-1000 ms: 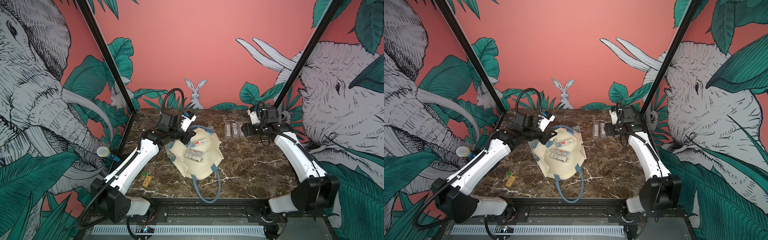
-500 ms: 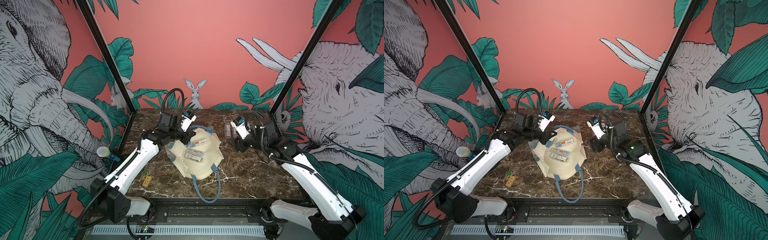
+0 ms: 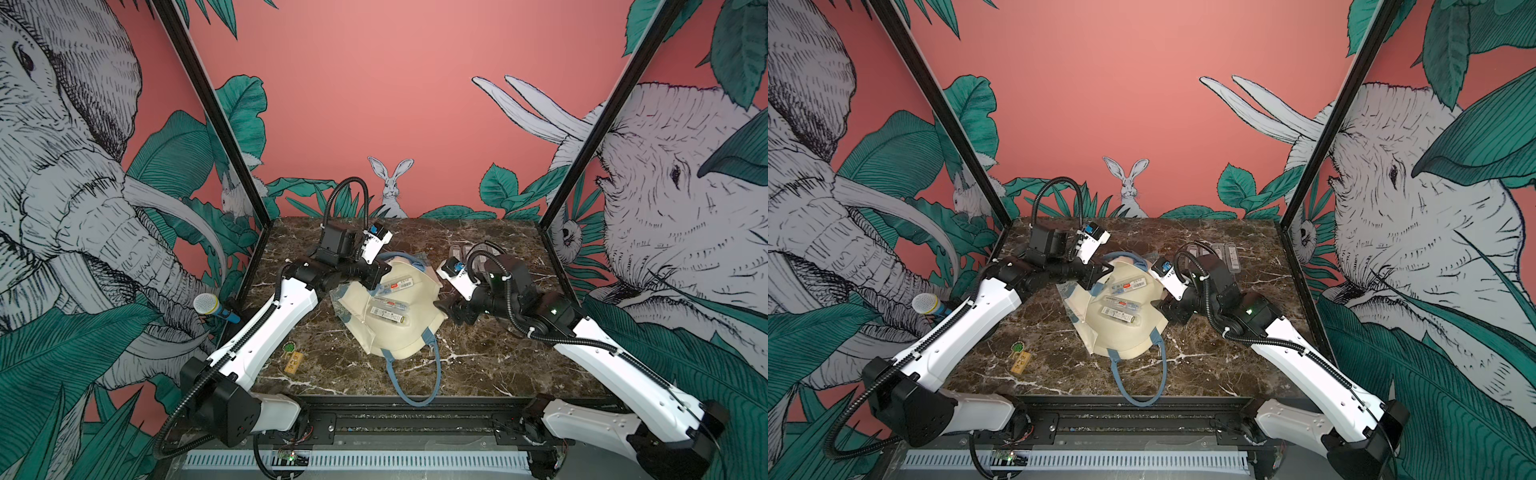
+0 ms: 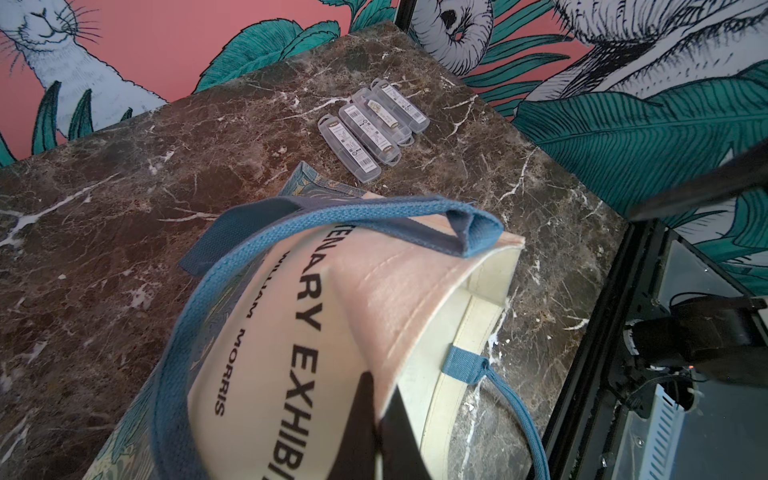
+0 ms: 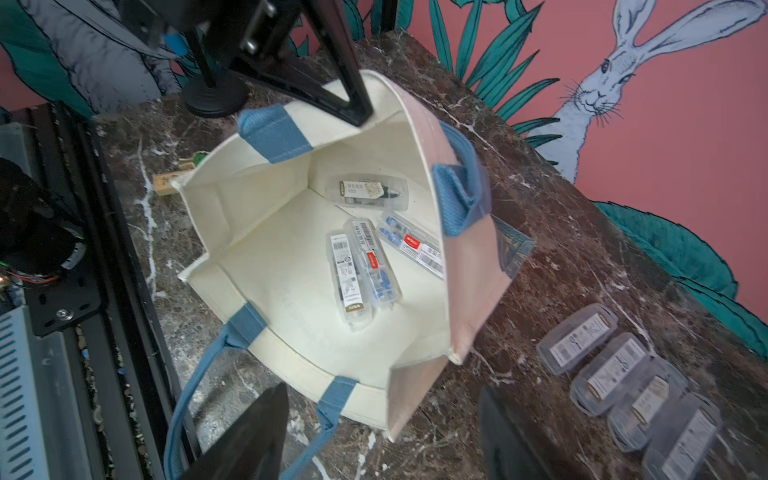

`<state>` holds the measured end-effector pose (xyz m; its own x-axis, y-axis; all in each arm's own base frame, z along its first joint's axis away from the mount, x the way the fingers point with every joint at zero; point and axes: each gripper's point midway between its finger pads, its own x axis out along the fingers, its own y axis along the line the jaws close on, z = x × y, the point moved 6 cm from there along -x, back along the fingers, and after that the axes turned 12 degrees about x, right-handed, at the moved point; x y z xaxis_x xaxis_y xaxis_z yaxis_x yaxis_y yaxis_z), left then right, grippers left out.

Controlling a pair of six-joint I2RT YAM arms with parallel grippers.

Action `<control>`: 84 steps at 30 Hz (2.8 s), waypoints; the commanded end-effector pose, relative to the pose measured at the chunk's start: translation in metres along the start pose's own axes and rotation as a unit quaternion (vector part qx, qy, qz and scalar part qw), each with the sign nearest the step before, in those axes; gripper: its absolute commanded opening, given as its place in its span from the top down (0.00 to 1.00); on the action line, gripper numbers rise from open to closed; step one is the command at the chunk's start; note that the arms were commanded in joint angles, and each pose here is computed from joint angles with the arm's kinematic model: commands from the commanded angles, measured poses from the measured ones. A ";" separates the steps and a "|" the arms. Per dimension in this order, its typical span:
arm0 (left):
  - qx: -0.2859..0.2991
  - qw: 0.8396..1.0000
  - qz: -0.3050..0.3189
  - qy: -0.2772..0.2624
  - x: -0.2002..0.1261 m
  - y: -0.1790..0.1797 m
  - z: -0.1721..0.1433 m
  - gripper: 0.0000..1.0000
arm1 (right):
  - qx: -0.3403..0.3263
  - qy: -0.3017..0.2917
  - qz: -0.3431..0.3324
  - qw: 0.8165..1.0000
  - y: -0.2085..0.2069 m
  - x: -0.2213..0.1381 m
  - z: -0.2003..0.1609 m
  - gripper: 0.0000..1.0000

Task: Take out the compass set from the canvas bag
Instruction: Pick up the compass set from the canvas bag.

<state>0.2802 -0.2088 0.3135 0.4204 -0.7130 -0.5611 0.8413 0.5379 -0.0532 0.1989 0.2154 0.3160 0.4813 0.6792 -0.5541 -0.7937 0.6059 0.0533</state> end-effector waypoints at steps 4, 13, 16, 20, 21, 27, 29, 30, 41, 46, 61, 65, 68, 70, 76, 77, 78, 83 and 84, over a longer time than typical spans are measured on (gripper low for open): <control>0.009 1.000 0.010 -0.022 -0.019 -0.006 0.014 1.00 | -0.017 -0.026 0.047 0.998 0.039 0.033 -0.010 0.37; 0.007 1.000 0.008 -0.025 -0.012 -0.004 0.011 1.00 | -0.049 0.032 0.056 0.997 0.059 0.127 -0.056 0.43; 0.006 1.000 0.002 -0.028 -0.011 -0.004 0.012 1.00 | -0.054 0.052 0.047 0.996 0.054 0.162 -0.071 0.44; 0.005 1.000 -0.005 -0.026 -0.008 -0.006 0.009 1.00 | -0.004 0.090 0.046 0.995 0.036 0.202 -0.081 0.46; 0.004 1.000 -0.007 -0.026 -0.008 -0.006 0.008 1.00 | 0.005 0.094 0.047 0.994 0.034 0.208 -0.082 0.46; 0.006 1.000 -0.010 -0.025 -0.006 -0.007 0.005 1.00 | 0.037 0.111 0.035 0.993 0.016 0.236 -0.085 0.51; 0.006 1.000 -0.010 -0.025 -0.006 -0.007 0.004 1.00 | 0.043 0.114 0.033 0.992 0.012 0.239 -0.084 0.54; 0.007 1.000 -0.010 -0.025 -0.006 -0.007 0.004 1.00 | 0.041 0.113 0.031 0.992 0.012 0.241 -0.083 0.54; 0.010 0.999 -0.016 -0.028 -0.005 -0.008 0.004 1.00 | 0.083 0.141 0.036 0.986 0.000 0.258 -0.095 0.57; 0.011 0.999 -0.015 -0.028 -0.005 -0.008 0.004 1.00 | 0.109 0.168 0.034 0.979 -0.011 0.262 -0.113 0.55; 0.012 0.999 -0.011 -0.027 -0.005 -0.007 0.002 1.00 | 0.156 0.218 0.058 0.962 -0.007 0.261 -0.130 0.35; 0.011 1.000 -0.011 -0.026 -0.003 -0.006 0.001 1.00 | 0.170 0.208 0.068 0.961 -0.004 0.264 -0.126 0.35; 0.011 1.000 -0.012 -0.026 -0.003 -0.007 0.001 1.00 | 0.158 0.229 0.053 0.959 -0.005 0.271 -0.132 0.38; 0.012 1.000 -0.010 -0.026 -0.004 -0.006 0.001 1.00 | 0.148 0.245 0.044 0.957 -0.004 0.272 -0.136 0.43; 0.013 1.000 -0.005 -0.025 -0.004 -0.005 0.000 1.00 | 0.126 0.253 0.028 0.959 0.001 0.255 -0.130 0.52; 0.014 1.000 -0.006 -0.026 -0.004 -0.006 0.000 1.00 | 0.121 0.254 0.024 0.959 0.001 0.252 -0.129 0.53; 0.014 1.000 -0.006 -0.027 -0.004 -0.006 0.001 1.00 | 0.120 0.256 0.021 0.959 0.002 0.249 -0.128 0.54; 0.013 1.000 0.001 -0.027 -0.006 -0.004 0.001 1.00 | 0.111 0.256 0.015 0.960 0.008 0.230 -0.118 0.57; 0.014 1.000 0.002 -0.028 -0.006 -0.004 0.001 1.00 | 0.112 0.257 0.016 0.960 0.009 0.224 -0.116 0.57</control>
<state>0.2790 -0.2115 0.3078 0.4120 -0.7288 -0.5469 0.8504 0.5231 -0.0565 0.2721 0.3387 0.0850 0.1836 0.4925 -0.8507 -0.6766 0.6911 0.2541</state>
